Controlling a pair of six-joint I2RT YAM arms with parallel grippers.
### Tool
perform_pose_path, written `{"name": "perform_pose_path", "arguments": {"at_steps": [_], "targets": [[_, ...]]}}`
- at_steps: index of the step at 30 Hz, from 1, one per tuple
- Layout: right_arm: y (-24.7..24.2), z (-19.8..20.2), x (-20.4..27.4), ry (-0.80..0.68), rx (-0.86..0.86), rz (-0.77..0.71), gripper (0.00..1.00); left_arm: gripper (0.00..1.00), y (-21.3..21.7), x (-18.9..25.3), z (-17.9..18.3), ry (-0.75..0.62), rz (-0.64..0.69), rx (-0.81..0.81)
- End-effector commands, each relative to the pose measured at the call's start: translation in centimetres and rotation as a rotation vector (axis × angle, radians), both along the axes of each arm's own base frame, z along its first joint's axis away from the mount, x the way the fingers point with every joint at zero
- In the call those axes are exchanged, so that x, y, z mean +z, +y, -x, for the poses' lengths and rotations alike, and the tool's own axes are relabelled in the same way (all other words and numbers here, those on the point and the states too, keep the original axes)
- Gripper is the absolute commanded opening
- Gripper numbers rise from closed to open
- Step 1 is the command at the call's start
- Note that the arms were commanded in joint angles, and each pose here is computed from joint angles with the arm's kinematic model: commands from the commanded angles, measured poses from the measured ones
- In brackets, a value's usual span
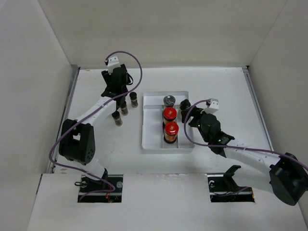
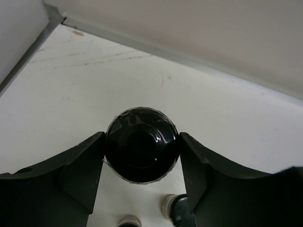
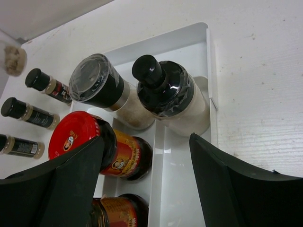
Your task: Organize the condiment bottles
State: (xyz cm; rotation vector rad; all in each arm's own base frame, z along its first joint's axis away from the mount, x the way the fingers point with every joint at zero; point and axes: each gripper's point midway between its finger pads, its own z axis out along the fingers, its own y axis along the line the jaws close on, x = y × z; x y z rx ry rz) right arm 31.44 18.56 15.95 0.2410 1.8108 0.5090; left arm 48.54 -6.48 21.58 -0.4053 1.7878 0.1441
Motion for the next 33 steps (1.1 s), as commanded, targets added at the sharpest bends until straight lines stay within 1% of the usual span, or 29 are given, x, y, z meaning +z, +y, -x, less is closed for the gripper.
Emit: {"name": "perform_pose_path", "arguments": {"at_steps": [1,4,7,11,14,20,28,33], "targets": [[0.5,-0.3,1.6,-0.06,0.005,-0.041,0.81,0.45,-3.0,8.1,-1.1,-0.209,0.039,-0.062],[0.5,-0.3,1.7,-0.064,0.004,-0.039,0.83,0.45,-7.0,8.6,-1.6,-0.205,0.053,-0.164],[0.5,-0.4,1.5,-0.061,0.004,-0.037,0.84,0.45,-10.5,8.4,-1.3,-0.192,0.058,-0.236],[0.2,-0.3,1.6,-0.066,-0.006,-0.036,0.84,0.47,-15.0,6.0,-0.3,-0.147,0.062,-0.327],[0.1,-0.3,1.8,-0.073,-0.008,-0.041,0.84,0.47,-17.2,3.7,0.1,-0.114,0.057,-0.358],[0.1,-0.3,1.7,-0.072,-0.008,-0.033,0.84,0.47,-18.7,0.5,0.0,-0.088,0.089,-0.358],[0.2,-0.4,1.5,-0.067,-0.005,-0.028,0.85,0.47,-18.4,-2.2,-0.5,-0.046,0.085,-0.35],[0.3,-0.4,1.4,-0.063,-0.004,-0.028,0.86,0.48,-18.6,-4.5,0.3,0.007,0.074,-0.36]]}}
